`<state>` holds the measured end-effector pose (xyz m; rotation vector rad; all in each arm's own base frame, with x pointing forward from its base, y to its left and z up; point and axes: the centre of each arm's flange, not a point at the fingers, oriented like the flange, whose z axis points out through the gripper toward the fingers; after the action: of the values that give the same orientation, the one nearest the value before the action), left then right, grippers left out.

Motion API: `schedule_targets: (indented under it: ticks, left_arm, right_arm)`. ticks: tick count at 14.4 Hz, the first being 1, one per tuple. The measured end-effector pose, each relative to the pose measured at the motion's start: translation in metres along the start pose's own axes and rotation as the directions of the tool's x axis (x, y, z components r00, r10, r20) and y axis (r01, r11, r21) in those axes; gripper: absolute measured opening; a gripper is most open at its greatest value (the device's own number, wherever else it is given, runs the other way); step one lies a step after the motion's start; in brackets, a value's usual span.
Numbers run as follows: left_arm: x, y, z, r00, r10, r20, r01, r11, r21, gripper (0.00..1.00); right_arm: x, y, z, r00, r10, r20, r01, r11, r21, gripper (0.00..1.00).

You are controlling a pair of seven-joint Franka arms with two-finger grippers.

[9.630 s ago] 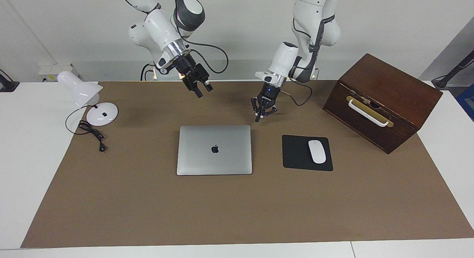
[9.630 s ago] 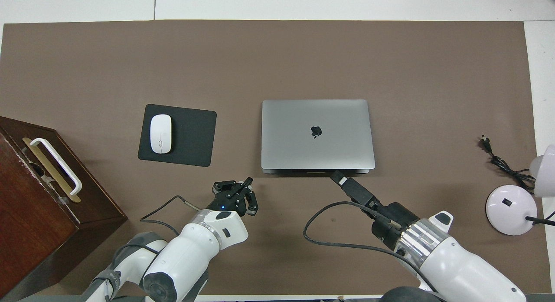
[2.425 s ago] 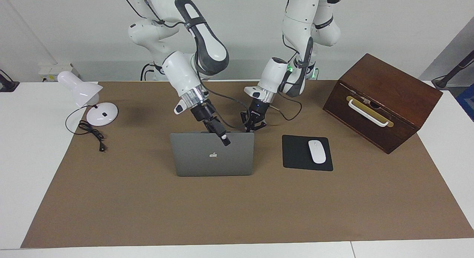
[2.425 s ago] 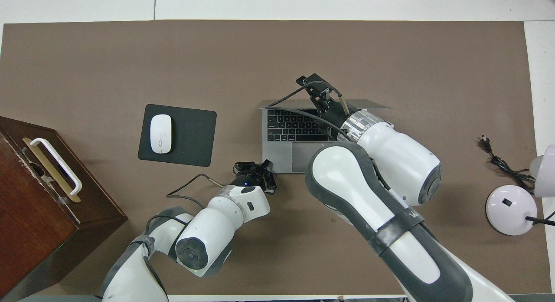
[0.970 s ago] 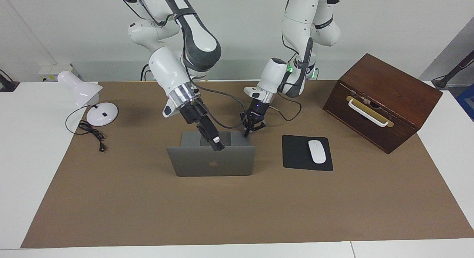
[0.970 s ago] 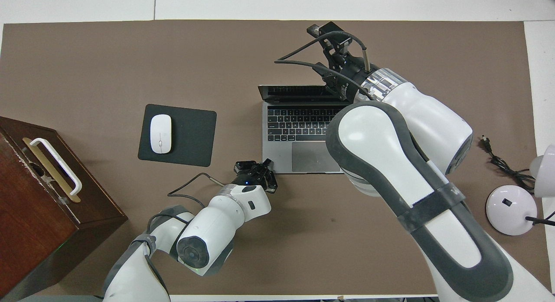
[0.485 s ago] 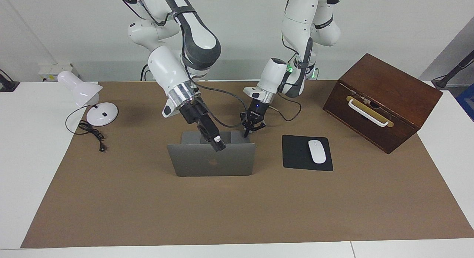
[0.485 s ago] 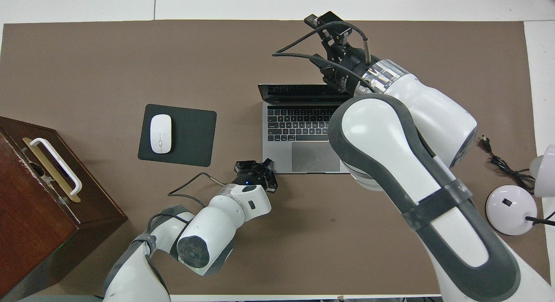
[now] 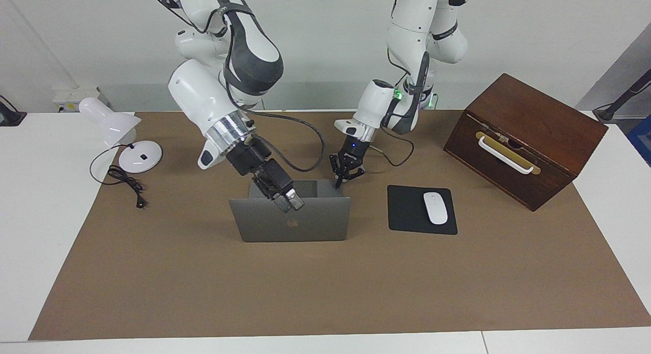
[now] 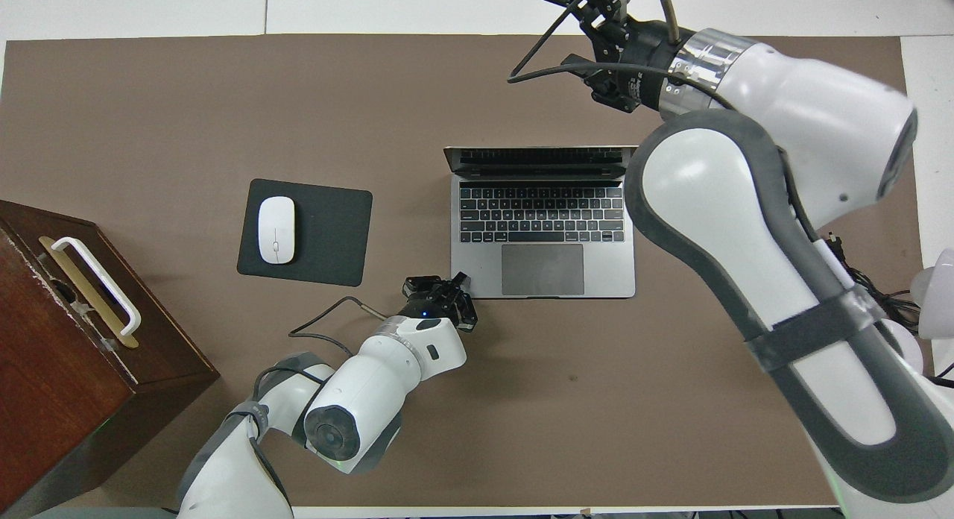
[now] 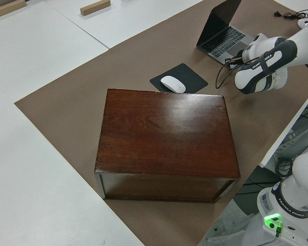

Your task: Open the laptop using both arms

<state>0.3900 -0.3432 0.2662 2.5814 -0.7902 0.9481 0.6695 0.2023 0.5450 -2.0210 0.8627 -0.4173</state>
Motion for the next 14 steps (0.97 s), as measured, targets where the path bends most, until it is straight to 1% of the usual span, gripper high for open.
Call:
schedule_targets:
  ticks: [2,4,6,8,10,11,13,14]
  left_arm:
    - [0.000,0.000,0.000,1.000,0.000,0.000,0.000,1.000,0.000,0.01]
    - [0.000,0.000,0.000,1.000,0.000,0.000,0.000,1.000,0.000,0.01]
    - [0.000,0.000,0.000,1.000,-0.003,-0.001,0.003,1.000,0.000,0.01]
    - [0.005,0.001,0.004,0.999,-0.035,-0.007,0.035,0.999,-0.001,0.01]
    - [0.010,0.006,0.010,0.996,-0.084,-0.014,0.084,0.996,-0.008,0.01]
    - [0.012,0.009,0.012,0.994,-0.109,-0.017,0.108,0.994,-0.013,0.01]
    - [0.019,0.014,0.011,0.987,-0.158,-0.029,0.158,0.987,-0.022,0.01]
    - [0.022,0.014,0.010,0.984,-0.175,-0.036,0.174,0.984,-0.024,0.01]
  right_arm:
    - [0.010,-0.020,-0.018,0.999,-0.027,0.022,0.029,0.995,-0.097,1.00]
    - [0.021,-0.035,-0.038,0.997,-0.072,0.042,0.078,0.983,-0.165,1.00]
    - [0.033,-0.046,-0.062,0.990,-0.127,0.063,0.138,0.961,-0.239,1.00]
    - [0.039,-0.057,-0.084,0.979,-0.183,0.088,0.201,0.936,-0.288,1.00]
    - [0.048,-0.058,-0.101,0.956,-0.264,0.128,0.292,0.897,-0.332,1.00]
    - [0.053,-0.056,-0.108,0.939,-0.308,0.153,0.343,0.868,-0.359,1.00]
    - [0.061,-0.052,-0.122,0.900,-0.387,0.202,0.436,0.800,-0.412,1.00]
    - [0.062,-0.051,-0.127,0.877,-0.422,0.231,0.481,0.758,-0.441,1.00]
